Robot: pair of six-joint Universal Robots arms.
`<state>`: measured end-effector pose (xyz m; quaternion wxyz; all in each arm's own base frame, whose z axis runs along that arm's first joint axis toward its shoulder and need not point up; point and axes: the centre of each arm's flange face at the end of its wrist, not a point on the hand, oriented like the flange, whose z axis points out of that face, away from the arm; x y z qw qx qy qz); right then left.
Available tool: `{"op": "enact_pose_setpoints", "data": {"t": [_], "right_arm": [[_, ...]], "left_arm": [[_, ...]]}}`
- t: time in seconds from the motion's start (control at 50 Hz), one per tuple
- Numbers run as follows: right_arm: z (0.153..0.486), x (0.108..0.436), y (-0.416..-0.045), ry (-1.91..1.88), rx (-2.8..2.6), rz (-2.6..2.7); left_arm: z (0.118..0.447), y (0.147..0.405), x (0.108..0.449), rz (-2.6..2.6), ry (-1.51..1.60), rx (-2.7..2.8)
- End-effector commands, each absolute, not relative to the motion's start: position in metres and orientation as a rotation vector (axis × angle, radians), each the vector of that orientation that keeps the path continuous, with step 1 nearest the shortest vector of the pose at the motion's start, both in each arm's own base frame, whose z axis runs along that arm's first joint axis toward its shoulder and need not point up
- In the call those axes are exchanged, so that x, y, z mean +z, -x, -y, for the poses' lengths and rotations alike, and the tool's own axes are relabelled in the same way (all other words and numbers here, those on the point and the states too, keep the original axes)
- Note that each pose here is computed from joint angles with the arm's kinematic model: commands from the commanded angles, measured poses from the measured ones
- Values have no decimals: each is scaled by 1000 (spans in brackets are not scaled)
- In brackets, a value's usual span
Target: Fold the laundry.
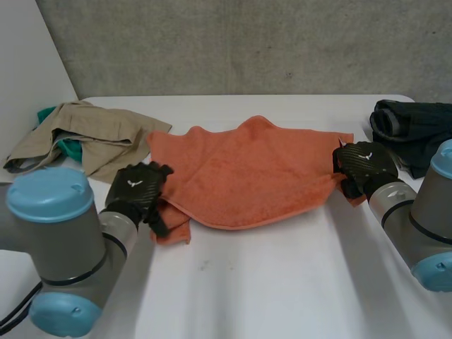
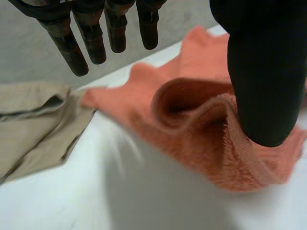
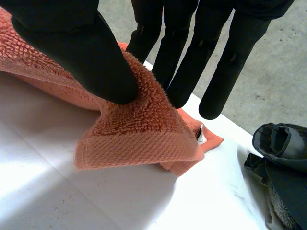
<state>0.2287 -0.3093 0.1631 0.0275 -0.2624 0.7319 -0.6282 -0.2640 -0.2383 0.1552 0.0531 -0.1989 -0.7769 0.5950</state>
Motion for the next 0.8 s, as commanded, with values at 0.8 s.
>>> {"op": "enact_pose_setpoints", "data": {"t": [0.8], "right_arm": [[329, 185, -210, 719, -2062, -2250]], "left_arm": [[255, 253, 125, 2442, 149, 1288]]}}
